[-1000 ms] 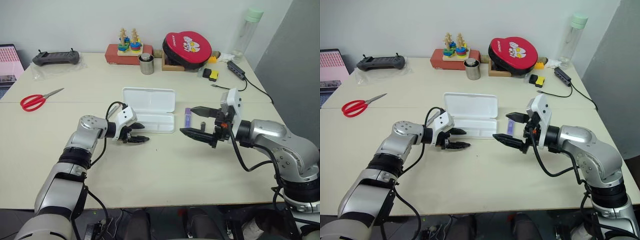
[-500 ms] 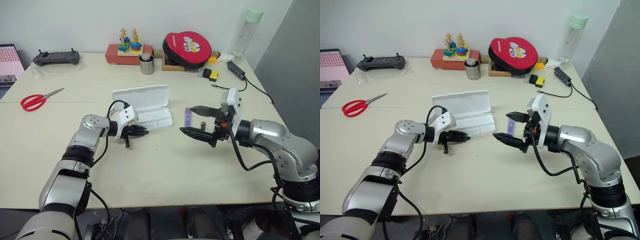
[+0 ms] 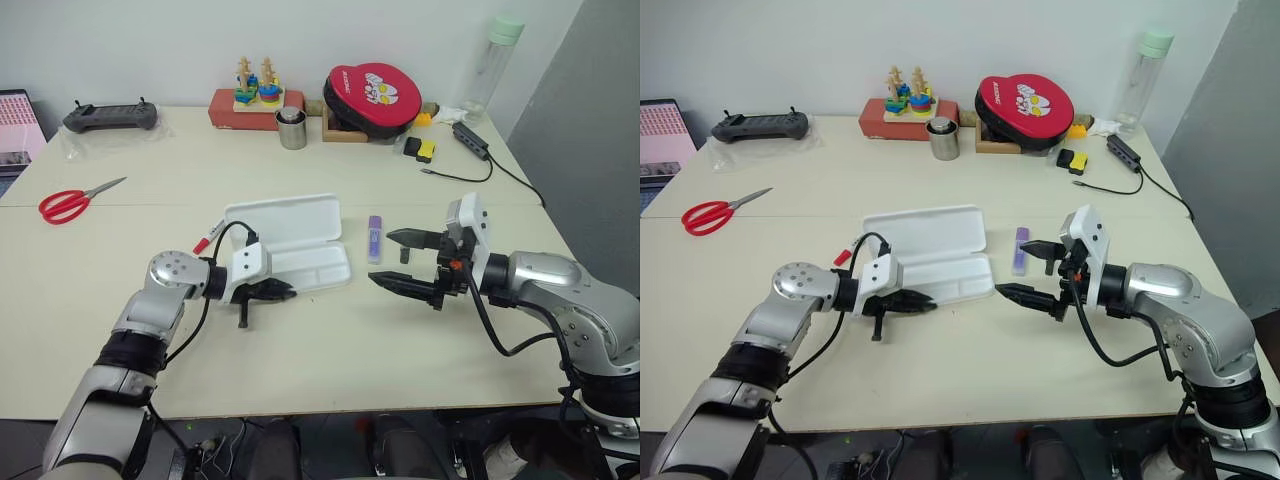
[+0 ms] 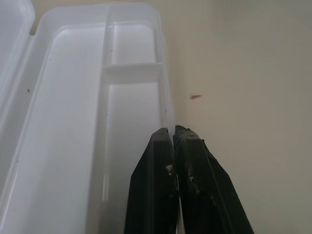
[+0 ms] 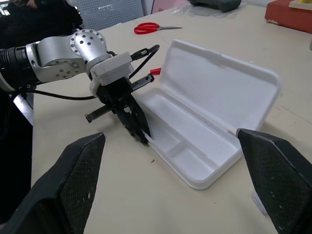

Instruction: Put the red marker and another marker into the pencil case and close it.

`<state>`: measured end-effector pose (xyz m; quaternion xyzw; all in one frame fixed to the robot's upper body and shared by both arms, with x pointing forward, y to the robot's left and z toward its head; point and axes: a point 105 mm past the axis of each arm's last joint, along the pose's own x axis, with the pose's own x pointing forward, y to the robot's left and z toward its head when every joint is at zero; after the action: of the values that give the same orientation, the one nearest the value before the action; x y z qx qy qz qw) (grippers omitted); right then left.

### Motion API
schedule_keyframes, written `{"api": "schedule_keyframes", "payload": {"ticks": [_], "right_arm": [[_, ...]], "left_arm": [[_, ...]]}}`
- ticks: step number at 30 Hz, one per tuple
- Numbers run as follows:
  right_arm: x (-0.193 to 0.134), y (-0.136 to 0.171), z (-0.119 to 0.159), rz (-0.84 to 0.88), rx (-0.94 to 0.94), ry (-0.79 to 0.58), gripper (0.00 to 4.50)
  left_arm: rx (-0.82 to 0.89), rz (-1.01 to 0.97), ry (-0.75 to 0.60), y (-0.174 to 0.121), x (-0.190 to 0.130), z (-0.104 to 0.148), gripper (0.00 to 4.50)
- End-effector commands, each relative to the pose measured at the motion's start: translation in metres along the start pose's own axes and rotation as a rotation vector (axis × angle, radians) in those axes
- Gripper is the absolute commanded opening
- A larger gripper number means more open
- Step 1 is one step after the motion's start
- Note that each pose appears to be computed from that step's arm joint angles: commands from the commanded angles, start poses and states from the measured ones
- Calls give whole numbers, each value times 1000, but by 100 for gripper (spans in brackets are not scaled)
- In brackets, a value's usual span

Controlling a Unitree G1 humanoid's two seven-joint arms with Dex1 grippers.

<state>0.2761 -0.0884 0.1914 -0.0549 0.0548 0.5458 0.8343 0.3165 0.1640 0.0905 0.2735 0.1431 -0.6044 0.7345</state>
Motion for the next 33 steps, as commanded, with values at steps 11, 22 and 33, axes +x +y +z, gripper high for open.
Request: {"api": "schedule_keyframes", "payload": {"ticks": [11,22,33], "right_arm": [[1,5,5,25,-36,-9,450],[-1,3,10,13,-27,-42,450],[15,-8,52,-31,-89,-185,450]], "left_arm": [[102,-49,-4,-5,-4,10,62],[-74,113,-384,5,-51,94,294],[-375,802,-475,86,-149,58,449]]}}
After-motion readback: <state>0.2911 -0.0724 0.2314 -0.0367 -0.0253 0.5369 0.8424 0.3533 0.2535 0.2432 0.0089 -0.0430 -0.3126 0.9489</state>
